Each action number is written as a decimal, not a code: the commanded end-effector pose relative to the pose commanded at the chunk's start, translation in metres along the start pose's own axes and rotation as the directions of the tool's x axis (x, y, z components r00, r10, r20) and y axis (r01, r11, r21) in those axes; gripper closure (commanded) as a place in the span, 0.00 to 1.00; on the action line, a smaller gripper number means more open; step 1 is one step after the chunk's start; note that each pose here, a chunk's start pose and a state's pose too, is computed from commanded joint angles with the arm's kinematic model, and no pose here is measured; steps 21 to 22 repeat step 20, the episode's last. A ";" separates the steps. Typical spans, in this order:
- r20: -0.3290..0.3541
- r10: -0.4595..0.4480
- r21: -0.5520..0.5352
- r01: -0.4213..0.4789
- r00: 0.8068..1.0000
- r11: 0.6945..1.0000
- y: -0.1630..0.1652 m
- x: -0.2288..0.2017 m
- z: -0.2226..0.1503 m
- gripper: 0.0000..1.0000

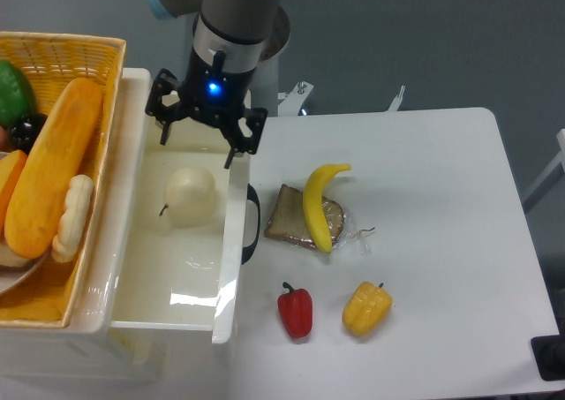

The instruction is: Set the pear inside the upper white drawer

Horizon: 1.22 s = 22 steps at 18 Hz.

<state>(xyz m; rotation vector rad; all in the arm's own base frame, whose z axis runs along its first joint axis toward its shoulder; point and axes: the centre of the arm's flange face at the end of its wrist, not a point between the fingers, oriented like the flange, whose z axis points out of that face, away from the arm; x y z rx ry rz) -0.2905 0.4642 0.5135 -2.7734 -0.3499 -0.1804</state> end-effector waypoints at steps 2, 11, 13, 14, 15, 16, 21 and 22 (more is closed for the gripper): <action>0.031 0.003 0.032 -0.004 1.000 0.999 -0.003 -0.011 -0.004 0.00; 0.188 0.054 -0.019 -0.051 0.981 0.999 -0.001 -0.045 -0.006 0.00; 0.210 0.105 -0.050 -0.096 0.972 0.994 0.004 -0.052 -0.008 0.00; 0.228 0.118 -0.073 -0.103 0.966 0.992 0.007 -0.055 -0.007 0.00; 0.246 0.120 -0.095 -0.099 0.962 0.991 0.010 -0.060 -0.006 0.00; 0.268 0.117 -0.115 -0.089 0.956 0.989 0.012 -0.065 -0.006 0.00; 0.291 0.136 -0.186 -0.084 0.947 0.979 0.019 -0.077 0.008 0.00; 0.291 0.136 -0.186 -0.084 0.947 0.979 0.019 -0.077 0.008 0.00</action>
